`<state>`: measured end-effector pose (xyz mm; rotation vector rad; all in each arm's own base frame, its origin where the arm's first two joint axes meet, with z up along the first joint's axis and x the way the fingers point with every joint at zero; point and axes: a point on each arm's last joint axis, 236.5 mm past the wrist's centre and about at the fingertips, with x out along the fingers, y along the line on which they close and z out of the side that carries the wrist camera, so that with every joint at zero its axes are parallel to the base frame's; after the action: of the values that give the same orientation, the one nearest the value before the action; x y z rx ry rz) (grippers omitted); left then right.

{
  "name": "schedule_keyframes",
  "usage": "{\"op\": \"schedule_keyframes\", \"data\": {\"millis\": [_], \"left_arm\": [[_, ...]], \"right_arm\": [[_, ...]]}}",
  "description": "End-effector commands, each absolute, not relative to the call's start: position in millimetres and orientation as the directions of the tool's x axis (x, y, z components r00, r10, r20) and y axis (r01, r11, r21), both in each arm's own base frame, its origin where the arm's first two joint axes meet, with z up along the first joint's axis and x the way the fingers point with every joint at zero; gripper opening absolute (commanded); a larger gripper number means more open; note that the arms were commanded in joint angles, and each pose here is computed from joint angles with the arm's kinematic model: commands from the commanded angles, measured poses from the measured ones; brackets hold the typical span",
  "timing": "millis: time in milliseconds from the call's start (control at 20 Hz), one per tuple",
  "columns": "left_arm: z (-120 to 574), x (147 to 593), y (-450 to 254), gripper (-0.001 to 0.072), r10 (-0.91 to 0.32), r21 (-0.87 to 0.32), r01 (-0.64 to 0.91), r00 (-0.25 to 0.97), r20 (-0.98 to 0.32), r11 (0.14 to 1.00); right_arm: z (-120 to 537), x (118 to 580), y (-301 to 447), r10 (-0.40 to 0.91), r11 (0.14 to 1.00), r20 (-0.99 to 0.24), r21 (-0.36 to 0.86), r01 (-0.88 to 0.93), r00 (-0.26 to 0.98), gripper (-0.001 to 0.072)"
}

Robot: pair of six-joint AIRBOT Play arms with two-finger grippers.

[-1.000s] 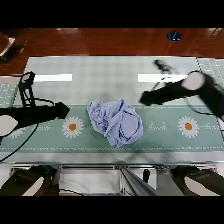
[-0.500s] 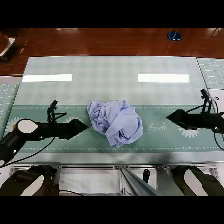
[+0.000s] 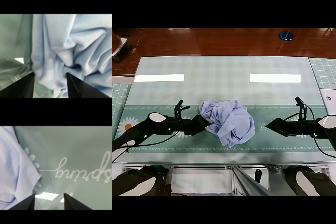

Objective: Fold the shirts.

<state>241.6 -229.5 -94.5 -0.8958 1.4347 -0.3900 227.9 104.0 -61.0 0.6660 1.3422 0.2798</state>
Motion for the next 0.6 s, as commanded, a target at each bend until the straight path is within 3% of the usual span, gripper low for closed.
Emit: {"op": "schedule_keyframes", "data": {"millis": [0,100,150,450,500,550], "left_arm": [[-100,255,-242,0.0464,-0.720,-0.725,-0.241,0.127,-0.683,0.645],[-98,257,-251,0.0050,-0.728,-0.734,-0.185,0.112,-0.677,0.654],[-95,258,-254,0.0018,-0.733,-0.740,-0.160,0.108,-0.671,0.654],[-90,256,-257,0.0018,-0.746,-0.750,-0.145,0.090,-0.659,0.645],[-90,256,-257,0.0018,-0.747,-0.750,-0.145,0.090,-0.659,0.645],[-90,256,-257,0.0018,-0.747,-0.750,-0.145,0.090,-0.659,0.645]], "right_arm": [[-72,219,122,0.565,0.790,-0.809,0.587,0.177,0.162,0.0413],[-79,220,137,0.588,0.775,-0.797,0.604,0.186,0.135,0.0413],[-81,223,147,0.610,0.756,-0.781,0.625,0.197,0.138,0.0413],[-88,231,205,0.726,0.643,-0.677,0.730,0.231,0.121,0.0413],[-90,231,211,0.735,0.633,-0.668,0.738,0.235,0.117,0.0403],[-89,234,215,0.741,0.631,-0.662,0.744,0.222,0.115,0.0339]]}}
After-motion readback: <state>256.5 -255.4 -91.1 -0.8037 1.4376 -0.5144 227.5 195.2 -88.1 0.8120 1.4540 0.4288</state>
